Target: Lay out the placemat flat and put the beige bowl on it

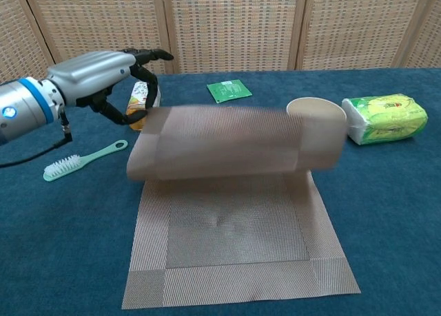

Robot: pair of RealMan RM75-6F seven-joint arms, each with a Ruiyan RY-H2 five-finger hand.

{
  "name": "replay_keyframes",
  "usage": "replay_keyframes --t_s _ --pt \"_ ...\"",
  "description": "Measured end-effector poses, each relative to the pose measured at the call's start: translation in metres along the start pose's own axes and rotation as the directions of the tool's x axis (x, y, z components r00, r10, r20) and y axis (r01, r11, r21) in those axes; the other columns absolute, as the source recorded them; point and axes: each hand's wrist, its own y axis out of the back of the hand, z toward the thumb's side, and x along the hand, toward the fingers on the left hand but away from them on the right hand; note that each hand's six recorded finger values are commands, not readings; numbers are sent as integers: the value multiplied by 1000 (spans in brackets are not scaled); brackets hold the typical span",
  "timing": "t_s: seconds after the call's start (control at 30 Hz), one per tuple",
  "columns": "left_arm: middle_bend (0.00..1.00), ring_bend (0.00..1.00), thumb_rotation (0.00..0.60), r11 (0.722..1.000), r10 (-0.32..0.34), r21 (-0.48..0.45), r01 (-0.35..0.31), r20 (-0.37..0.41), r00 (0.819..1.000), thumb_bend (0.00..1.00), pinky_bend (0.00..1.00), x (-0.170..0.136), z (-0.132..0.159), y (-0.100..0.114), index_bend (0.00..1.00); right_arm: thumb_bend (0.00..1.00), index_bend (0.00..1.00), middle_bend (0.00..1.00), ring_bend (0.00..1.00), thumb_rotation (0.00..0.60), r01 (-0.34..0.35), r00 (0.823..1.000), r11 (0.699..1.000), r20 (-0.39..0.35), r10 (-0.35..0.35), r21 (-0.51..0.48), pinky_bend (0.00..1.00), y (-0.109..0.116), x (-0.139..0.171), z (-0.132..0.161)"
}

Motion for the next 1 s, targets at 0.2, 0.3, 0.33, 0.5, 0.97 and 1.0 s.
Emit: replay_keyframes --t_s 0.2,0.3,0.33,0.5,0.97,1.0 --pt "0 0 600 999 -28 16 31 -200 979 534 0 25 -56 3 785 0 34 0 0 600 -16 1000 1000 3 16 9 0 -5 -2 0" --pt "0 0 600 999 -26 26 34 -262 965 534 0 29 -73 2 767 0 34 0 0 600 -23 1000 1000 5 23 14 0 -8 -2 0" --pt "0 0 600 999 -24 30 34 -279 960 520 0 29 -77 1 685 0 34 0 0 600 -24 1000 1000 5 24 15 0 -8 -3 0" --pt "0 0 600 1000 -3 0 4 -381 925 6 0 31 -99 3 0 0 34 0 0 600 -30 1000 999 9 30 24 0 -11 -4 0" --pt "0 0 600 980 120 -100 -171 -386 915 0 0 -6 -86 63 0 0 47 0 0 600 -41 998 998 -42 43 40 0 -20 -4 12" --pt "0 0 600 979 128 -99 -181 -398 908 0 0 -16 -86 68 0 0 50 0 0 600 -41 997 998 -56 43 43 0 -21 -5 15"
